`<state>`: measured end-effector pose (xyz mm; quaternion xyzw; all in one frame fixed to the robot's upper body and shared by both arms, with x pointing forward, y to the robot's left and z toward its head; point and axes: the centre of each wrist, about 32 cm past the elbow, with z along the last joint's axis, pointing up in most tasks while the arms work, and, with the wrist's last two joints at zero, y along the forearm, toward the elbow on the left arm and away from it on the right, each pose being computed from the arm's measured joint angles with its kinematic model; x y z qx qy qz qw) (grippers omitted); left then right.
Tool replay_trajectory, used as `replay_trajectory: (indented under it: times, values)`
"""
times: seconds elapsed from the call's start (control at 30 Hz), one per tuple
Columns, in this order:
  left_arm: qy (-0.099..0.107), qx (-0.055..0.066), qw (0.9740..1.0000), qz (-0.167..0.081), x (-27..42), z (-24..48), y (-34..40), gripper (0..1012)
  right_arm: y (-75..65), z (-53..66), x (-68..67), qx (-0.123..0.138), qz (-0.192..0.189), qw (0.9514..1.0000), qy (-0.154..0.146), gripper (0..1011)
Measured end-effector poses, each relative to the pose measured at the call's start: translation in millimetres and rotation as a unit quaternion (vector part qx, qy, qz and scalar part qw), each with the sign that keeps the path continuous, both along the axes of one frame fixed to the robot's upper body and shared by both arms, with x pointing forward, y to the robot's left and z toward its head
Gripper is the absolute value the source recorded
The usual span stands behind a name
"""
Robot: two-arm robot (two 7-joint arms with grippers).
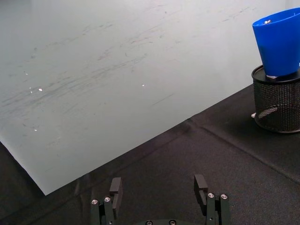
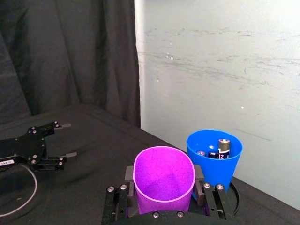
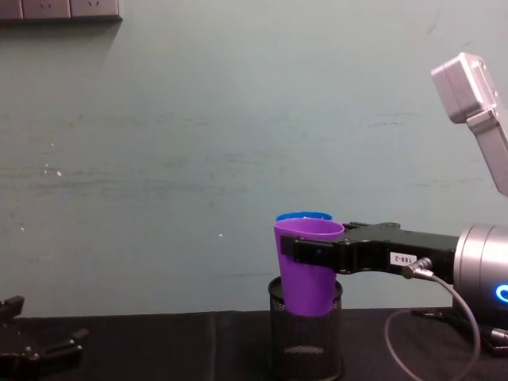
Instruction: Pick up one cup with a gripper and tap it against the other cup.
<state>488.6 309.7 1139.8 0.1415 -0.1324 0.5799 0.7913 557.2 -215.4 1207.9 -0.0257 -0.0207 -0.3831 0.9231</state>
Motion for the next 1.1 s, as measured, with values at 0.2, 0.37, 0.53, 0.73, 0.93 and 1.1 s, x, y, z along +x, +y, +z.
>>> replay_trajectory:
  times: [0.2,0.37,0.53,0.73,0.93,1.1]
  values:
    - [0.000,0.000,1.0000,0.000,0.0,0.0,0.0,1000,1.2,1.5,1.0,0.000,-0.001,1.0000,-0.003,718]
    - [0.000,0.000,1.0000,0.000,0.0,0.0,0.0,1000,2.0,2.3,1.1,0.000,-0.005,1.0000,-0.006,718]
    - [0.000,0.000,1.0000,0.000,0.0,0.0,0.0,1000,2.6,3.4,1.3,0.001,-0.010,0.9999,-0.009,718]
    - [0.000,0.000,1.0000,0.000,0.0,0.0,0.0,1000,2.7,5.4,3.0,0.001,-0.013,0.9998,-0.012,718]
    - [0.000,0.000,1.0000,0.000,0.0,0.0,0.0,1000,2.9,8.0,5.2,0.000,-0.015,0.9998,-0.015,718]
    - [0.000,0.000,1.0000,0.000,0.0,0.0,0.0,1000,3.2,10.2,7.4,-0.002,-0.018,0.9997,-0.016,718]
